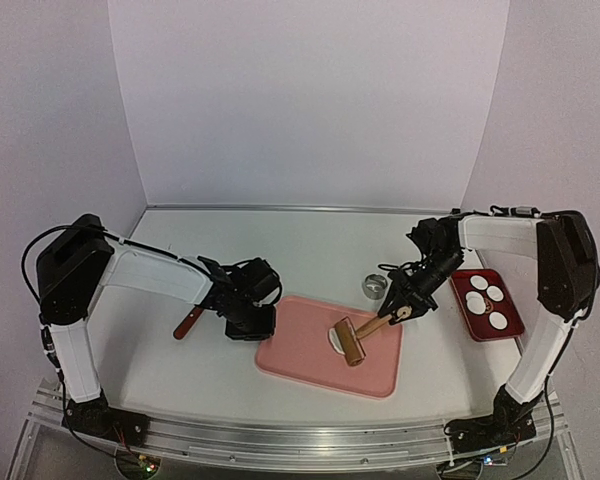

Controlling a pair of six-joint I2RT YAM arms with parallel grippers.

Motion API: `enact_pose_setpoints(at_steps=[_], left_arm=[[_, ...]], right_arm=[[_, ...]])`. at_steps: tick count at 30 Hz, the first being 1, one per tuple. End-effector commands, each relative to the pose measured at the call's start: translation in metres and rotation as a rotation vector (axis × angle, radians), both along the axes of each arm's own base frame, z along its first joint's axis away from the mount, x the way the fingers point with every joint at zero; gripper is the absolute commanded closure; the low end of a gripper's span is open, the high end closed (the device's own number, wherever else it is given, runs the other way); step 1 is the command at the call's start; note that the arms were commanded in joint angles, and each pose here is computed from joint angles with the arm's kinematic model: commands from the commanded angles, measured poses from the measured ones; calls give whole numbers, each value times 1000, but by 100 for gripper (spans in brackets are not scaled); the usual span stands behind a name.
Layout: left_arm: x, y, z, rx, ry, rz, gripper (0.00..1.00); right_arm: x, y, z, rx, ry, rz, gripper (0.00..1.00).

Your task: Roll out the dumpling wrappers from the dough

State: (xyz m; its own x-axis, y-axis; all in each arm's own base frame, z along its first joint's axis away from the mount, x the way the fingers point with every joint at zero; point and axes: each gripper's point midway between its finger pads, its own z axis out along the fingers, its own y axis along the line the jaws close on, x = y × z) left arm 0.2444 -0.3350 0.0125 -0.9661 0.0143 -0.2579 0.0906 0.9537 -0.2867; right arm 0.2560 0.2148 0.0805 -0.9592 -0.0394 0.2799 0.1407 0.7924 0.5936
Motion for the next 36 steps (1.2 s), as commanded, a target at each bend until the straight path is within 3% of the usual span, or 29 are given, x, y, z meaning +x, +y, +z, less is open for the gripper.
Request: enact_pose_setpoints(at_steps=[1, 6, 36], left_arm=[[-23, 34, -19, 122, 85, 28, 100], [-19, 20, -13, 65, 66, -5, 100], [-14, -4, -16, 24, 105, -16, 100]], right_arm=[[-4, -102, -68, -572, 11, -26, 100], [-4, -101, -69, -561, 19, -22, 100], [-12, -61, -96, -605, 21, 153, 100]])
